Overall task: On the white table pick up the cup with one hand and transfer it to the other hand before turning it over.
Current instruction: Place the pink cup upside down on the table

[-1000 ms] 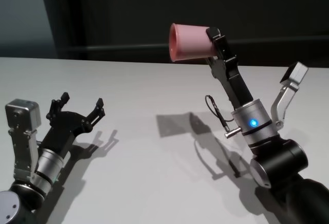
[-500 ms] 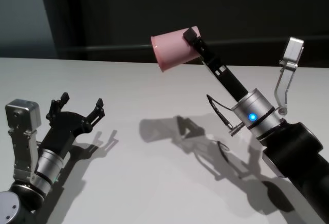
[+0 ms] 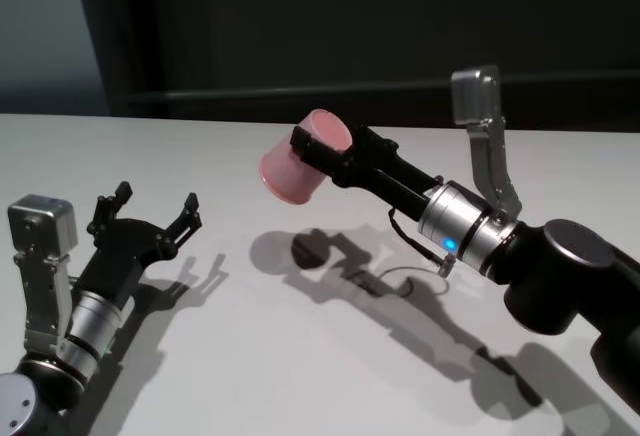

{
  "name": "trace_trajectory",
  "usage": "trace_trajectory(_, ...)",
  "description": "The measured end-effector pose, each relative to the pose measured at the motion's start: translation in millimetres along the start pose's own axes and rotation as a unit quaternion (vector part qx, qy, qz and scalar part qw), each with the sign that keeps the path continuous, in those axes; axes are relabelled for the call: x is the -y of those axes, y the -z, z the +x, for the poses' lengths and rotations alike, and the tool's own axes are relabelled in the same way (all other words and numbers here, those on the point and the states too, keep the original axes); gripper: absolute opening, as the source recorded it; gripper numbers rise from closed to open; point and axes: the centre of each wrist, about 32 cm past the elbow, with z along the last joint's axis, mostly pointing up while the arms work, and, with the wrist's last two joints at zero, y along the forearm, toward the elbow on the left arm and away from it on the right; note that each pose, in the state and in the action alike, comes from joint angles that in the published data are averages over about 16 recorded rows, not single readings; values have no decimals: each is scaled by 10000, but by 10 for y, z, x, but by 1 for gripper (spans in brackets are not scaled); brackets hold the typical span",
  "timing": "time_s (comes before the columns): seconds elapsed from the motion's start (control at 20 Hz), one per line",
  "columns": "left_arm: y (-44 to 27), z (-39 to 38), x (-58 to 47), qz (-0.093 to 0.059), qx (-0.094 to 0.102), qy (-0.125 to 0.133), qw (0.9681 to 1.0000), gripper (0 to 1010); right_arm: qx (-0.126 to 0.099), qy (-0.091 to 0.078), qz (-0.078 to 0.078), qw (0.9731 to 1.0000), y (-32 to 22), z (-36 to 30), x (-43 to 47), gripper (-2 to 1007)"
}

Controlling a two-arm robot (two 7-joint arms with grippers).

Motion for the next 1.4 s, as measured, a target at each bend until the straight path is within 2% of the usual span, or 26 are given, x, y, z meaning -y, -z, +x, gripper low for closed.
trace_trajectory(0.1, 0, 0, 0, 0, 1, -1, 10000, 1001, 384, 126, -226, 9989, -4, -39, -24, 752)
trace_trajectory(0.2, -1, 0, 0, 1, 1, -1, 10000, 1001, 719, 230, -429, 9962, -2, -74, -48, 752)
trace_trajectory(0.45, -1, 0, 0, 1, 2, -2, 10000, 1001, 1223, 386, -830, 9883, 25, -131, -100, 752)
trace_trajectory(0.9, -2, 0, 0, 1, 3, -2, 10000, 1001, 1657, 592, -1311, 9756, 48, -188, -143, 752)
trace_trajectory(1.4, -2, 0, 0, 1, 3, -2, 10000, 1001, 1955, 863, -1719, 9617, -29, -216, -174, 752)
